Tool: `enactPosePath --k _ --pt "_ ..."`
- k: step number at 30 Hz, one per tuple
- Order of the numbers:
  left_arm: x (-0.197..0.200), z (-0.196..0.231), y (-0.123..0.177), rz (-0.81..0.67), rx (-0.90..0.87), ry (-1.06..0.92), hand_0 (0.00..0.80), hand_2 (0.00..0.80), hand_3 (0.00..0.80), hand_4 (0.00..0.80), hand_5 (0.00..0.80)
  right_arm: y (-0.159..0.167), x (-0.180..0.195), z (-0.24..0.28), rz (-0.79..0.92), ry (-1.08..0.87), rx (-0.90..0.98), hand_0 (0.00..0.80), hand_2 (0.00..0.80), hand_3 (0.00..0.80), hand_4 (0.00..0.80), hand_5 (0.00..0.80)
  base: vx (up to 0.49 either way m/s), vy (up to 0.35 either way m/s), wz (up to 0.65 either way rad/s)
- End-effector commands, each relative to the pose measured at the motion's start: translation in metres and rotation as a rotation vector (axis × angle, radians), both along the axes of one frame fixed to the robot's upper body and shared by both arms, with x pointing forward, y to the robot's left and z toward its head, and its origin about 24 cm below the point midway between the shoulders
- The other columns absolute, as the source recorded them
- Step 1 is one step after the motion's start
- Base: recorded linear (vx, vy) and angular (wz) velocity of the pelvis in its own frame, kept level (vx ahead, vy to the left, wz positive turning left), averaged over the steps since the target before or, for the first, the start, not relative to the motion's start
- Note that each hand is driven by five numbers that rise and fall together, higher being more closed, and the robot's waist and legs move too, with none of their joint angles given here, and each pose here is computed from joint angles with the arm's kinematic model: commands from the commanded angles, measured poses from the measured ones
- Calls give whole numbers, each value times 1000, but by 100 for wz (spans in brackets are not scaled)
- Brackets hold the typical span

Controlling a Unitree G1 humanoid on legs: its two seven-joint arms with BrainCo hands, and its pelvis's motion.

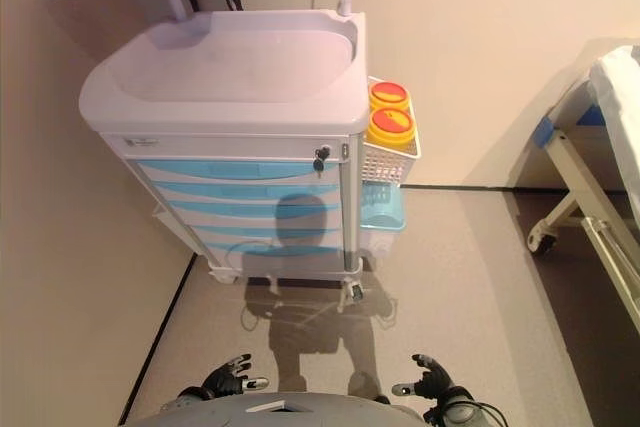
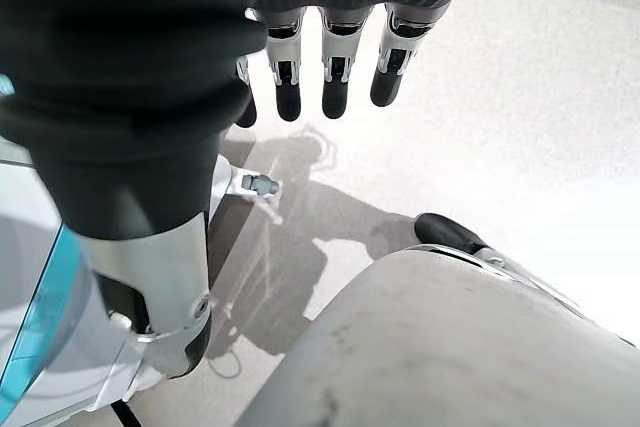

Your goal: Open the drawer and pick up the medicine

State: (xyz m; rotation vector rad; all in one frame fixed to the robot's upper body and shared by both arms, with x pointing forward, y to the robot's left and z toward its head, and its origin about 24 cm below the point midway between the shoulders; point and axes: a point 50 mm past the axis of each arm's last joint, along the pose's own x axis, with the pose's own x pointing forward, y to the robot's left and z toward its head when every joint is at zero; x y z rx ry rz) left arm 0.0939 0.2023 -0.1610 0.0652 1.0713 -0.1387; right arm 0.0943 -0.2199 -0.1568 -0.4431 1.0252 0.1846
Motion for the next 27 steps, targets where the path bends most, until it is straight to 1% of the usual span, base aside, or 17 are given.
enactPosePath --k 1,8,18,23,27 --pt "28 7 -11 -68 -13 -102 0 0 0 0 0 10 23 5 59 -75 16 0 0 0 0 0 0 0 0" --pt "25 7 -8 -49 2 -96 0 0 0 0 0 11 23 5 58 -75 19 0 0 0 0 0 0 0 0" --pt "24 6 -4 34 34 -105 0 0 0 0 0 13 21 4 54 -68 21 0 0 0 0 0 29 -3 0" --pt "29 11 9 118 72 -166 0 0 0 0 0 9 21 5 13 -90 29 0 0 0 0 0 68 20 0" --pt "54 25 22 236 60 -300 0 0 0 0 0 -3 31 12 -32 -140 9 0 0 0 0 0 3 80 -1"
